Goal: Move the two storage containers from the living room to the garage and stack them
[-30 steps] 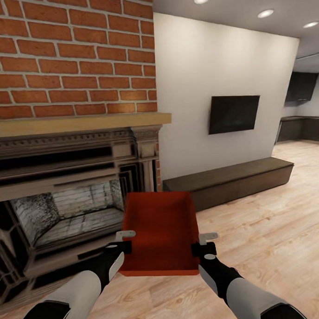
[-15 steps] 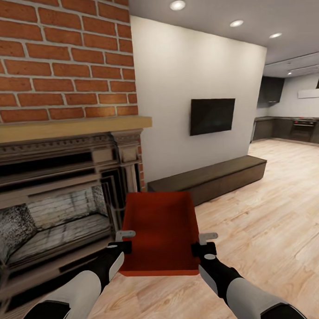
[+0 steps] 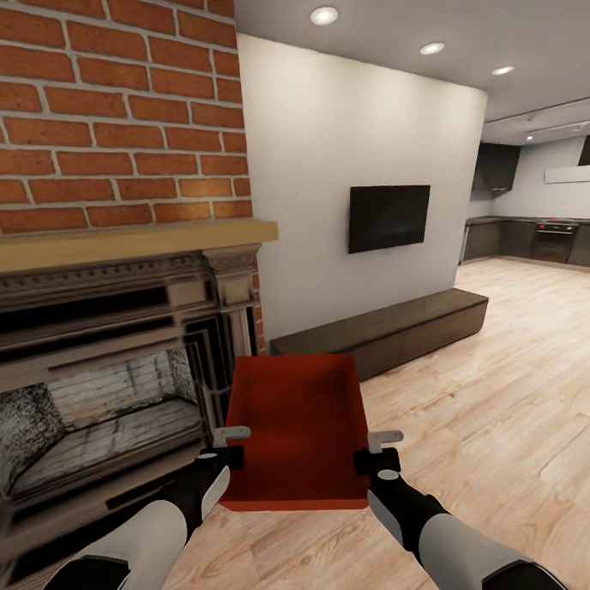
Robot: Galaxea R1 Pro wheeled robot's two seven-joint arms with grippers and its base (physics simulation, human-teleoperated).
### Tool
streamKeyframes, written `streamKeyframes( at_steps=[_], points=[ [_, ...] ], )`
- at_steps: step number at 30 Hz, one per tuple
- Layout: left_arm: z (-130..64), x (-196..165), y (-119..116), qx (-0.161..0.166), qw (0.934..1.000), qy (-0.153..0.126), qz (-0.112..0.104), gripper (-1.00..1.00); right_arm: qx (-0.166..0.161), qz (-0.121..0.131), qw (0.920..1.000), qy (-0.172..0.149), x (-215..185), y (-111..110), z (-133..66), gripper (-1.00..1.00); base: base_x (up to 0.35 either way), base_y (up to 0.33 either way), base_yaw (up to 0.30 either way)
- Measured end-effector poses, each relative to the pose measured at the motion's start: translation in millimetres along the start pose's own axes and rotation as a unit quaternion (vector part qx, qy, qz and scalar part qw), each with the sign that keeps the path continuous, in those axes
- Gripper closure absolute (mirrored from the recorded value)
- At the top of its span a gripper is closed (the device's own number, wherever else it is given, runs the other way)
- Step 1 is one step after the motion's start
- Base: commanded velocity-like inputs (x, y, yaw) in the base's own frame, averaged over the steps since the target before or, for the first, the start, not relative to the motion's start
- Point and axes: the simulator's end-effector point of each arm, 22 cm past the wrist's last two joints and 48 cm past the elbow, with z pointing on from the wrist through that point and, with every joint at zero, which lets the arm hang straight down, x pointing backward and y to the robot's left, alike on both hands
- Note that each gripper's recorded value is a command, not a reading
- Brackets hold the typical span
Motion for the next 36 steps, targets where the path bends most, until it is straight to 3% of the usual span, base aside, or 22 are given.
streamKeyframes(
  at_steps=[18,36],
  points=[
    [-13.2,-13.5,1.1,0.000,1.0000,0.000,0.001,1.00,0.000,0.000,1.0000,0.000,-15.2,-2.0,-11.0,1.00,0.000,0.000,-0.008],
    [-13.3,-13.7,0.7,0.000,1.0000,0.000,0.001,1.00,0.000,0.000,1.0000,0.000,-15.3,-2.4,-11.0,1.00,0.000,0.000,-0.235]
  ],
)
